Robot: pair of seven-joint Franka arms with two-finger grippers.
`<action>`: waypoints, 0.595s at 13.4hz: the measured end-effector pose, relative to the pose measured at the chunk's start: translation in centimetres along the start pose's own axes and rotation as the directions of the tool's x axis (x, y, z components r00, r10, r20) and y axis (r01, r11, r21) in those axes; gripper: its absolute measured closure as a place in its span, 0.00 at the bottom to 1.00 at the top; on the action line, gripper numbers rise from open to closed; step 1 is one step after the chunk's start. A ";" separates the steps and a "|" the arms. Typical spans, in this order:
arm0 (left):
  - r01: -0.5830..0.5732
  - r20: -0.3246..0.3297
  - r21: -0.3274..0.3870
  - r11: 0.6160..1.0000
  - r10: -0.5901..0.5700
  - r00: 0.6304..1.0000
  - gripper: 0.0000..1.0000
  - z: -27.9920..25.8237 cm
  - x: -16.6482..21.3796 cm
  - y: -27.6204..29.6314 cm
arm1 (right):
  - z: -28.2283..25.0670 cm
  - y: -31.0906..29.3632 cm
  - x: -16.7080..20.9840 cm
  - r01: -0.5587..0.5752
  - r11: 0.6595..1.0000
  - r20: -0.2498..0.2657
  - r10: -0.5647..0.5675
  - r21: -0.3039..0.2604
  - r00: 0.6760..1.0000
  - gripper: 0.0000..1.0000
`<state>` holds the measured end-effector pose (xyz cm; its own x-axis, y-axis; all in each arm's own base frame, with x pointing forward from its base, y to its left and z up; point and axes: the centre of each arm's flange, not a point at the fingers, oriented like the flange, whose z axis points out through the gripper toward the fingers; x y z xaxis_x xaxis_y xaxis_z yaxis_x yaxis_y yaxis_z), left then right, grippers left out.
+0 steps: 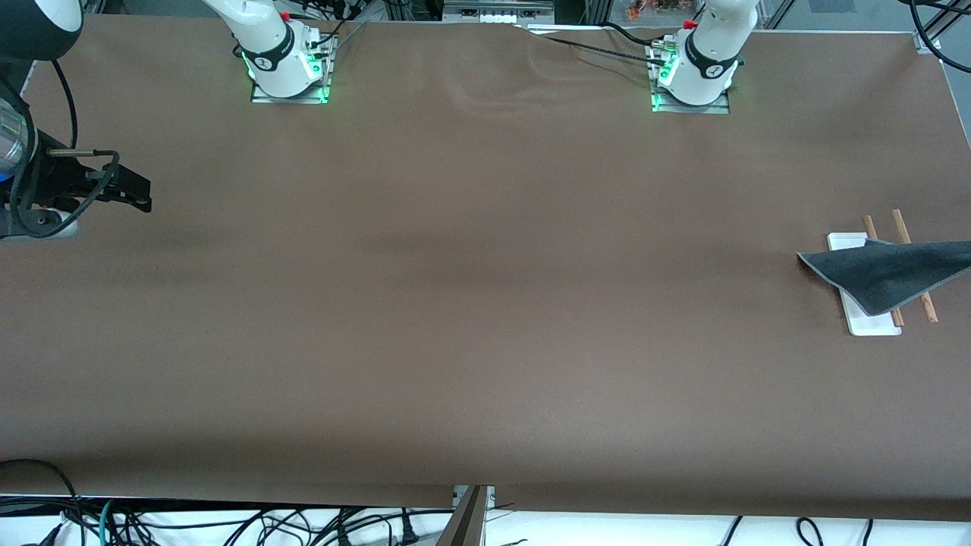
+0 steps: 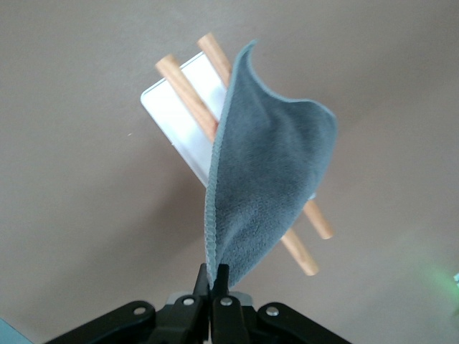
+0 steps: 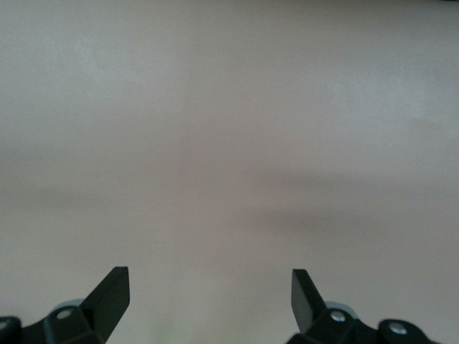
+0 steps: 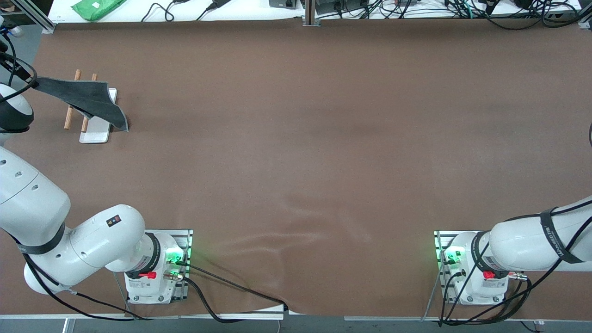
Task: Pass towel and hang on rack
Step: 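Lower the towel over the wooden dowels with the left gripper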
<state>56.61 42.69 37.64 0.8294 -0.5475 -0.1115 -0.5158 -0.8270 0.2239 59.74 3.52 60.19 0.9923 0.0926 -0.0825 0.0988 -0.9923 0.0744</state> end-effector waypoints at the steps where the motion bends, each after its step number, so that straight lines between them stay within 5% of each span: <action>1: 0.004 -0.004 0.006 1.000 -0.004 1.000 0.98 0.6 -0.4 -0.6 | 0.0 0.0 0.0 -0.001 1.000 0.000 0.001 0.000 1.000 0.00; 8: 0.010 -0.024 0.032 0.999 -0.010 1.000 0.98 5.1 -2.8 -4.1 | 0.0 0.2 0.0 -0.001 1.000 0.001 0.001 0.000 1.000 0.00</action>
<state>55.34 46.98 32.11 0.8392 -0.5363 -0.0903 -0.5138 -0.8362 0.1916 59.74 3.37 60.19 0.9923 0.0913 -0.0832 0.0976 -0.9924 0.0744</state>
